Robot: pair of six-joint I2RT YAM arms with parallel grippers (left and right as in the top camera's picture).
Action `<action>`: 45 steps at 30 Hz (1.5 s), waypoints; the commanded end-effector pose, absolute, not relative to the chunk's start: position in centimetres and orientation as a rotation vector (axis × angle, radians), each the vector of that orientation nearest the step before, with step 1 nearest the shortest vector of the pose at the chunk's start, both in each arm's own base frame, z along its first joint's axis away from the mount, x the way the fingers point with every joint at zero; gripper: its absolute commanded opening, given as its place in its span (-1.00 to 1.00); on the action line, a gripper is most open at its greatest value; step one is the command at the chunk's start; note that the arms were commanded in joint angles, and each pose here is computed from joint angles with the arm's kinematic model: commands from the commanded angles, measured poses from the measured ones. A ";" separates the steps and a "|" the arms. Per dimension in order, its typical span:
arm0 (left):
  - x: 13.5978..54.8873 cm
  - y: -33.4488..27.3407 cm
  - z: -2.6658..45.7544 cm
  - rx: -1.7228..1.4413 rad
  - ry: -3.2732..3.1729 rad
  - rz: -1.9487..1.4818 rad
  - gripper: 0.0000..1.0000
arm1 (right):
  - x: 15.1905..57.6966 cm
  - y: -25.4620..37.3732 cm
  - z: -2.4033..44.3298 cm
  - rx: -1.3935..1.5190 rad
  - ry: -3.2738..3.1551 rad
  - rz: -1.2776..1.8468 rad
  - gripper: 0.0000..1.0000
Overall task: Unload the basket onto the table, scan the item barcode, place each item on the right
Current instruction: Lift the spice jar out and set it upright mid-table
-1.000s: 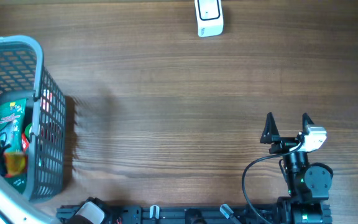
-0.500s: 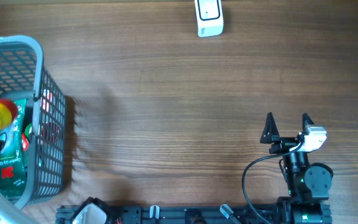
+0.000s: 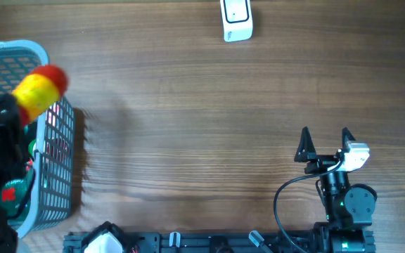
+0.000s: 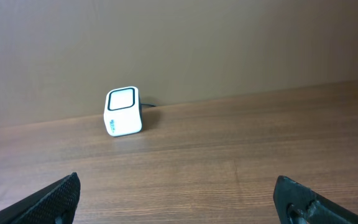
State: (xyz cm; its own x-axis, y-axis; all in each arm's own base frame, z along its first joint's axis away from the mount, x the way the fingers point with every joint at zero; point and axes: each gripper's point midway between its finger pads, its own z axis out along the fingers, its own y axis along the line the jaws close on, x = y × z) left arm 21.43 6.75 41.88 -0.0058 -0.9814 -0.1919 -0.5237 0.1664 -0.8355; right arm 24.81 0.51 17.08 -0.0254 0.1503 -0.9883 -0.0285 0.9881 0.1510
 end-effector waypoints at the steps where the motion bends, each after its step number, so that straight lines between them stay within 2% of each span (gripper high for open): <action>1: 22.9 3.1 43.2 -1.275 1.764 -0.833 -0.20 | 24.8 0.9 16.9 0.064 1.596 0.144 1.00; 11: 27.7 -4.1 38.9 -1.055 2.134 -0.751 -0.21 | 24.8 0.9 16.9 0.064 1.596 0.144 0.99; 22: 33.4 -13.8 27.9 -0.815 2.540 -0.350 -0.22 | 24.8 0.9 16.9 0.064 1.596 0.144 0.99; 33: 34.3 -20.0 17.6 -0.586 2.800 -0.065 -0.21 | 24.8 0.9 16.9 0.064 1.596 0.144 0.99; 45: 35.9 -24.1 13.4 -0.507 2.814 -0.081 -0.17 | 24.8 0.9 16.9 0.064 1.596 0.144 0.99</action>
